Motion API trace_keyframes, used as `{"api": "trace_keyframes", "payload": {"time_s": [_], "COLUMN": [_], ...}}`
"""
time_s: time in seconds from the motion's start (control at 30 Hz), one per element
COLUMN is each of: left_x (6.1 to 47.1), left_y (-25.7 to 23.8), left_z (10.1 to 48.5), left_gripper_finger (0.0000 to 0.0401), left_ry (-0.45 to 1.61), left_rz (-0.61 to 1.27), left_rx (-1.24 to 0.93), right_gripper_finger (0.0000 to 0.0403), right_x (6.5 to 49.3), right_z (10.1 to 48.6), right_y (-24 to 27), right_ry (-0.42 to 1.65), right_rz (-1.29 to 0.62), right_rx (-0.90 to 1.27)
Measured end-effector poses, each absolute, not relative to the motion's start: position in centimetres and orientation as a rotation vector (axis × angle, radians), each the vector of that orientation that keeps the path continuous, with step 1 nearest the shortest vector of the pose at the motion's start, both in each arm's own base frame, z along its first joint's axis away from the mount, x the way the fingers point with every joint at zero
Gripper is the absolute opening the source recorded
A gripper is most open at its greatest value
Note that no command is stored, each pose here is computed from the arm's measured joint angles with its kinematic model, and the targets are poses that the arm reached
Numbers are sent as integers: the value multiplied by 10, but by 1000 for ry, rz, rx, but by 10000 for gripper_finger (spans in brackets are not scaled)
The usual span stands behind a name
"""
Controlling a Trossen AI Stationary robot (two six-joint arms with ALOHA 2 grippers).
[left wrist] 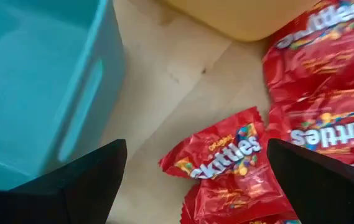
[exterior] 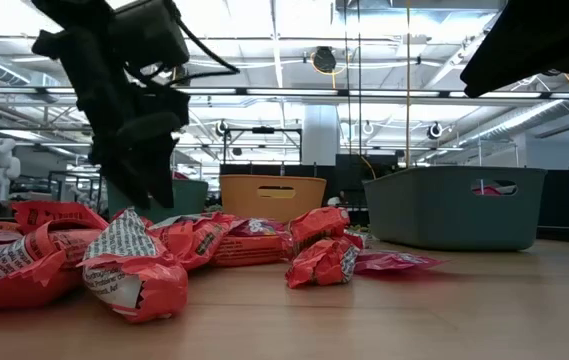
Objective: Sort candy
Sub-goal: Put the red pack of candy into the light blue bin
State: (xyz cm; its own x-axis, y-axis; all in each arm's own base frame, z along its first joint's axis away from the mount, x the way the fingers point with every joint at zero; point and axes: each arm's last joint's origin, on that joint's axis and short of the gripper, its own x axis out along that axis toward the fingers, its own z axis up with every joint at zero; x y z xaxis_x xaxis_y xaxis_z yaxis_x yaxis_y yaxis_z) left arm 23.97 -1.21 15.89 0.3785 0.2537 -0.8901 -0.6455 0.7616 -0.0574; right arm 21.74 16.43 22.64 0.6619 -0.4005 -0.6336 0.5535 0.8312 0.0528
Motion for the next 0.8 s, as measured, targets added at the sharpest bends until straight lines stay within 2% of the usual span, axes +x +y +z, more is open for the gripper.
{"api": "trace_keyframes", "payload": {"time_s": [0.53,0.8], "left_x": [253,252], "left_y": [-22,-24], "left_z": [127,131], "left_gripper_finger": [392,321], "left_ry": [1116,1115], "left_rz": [620,624], "left_rx": [-410,-432], "right_gripper_finger": [155,155], "right_x": [217,217], "right_z": [227,227], "right_y": [164,164], "right_ry": [652,657], "right_rz": [-545,-539], "right_rx": [250,231]}}
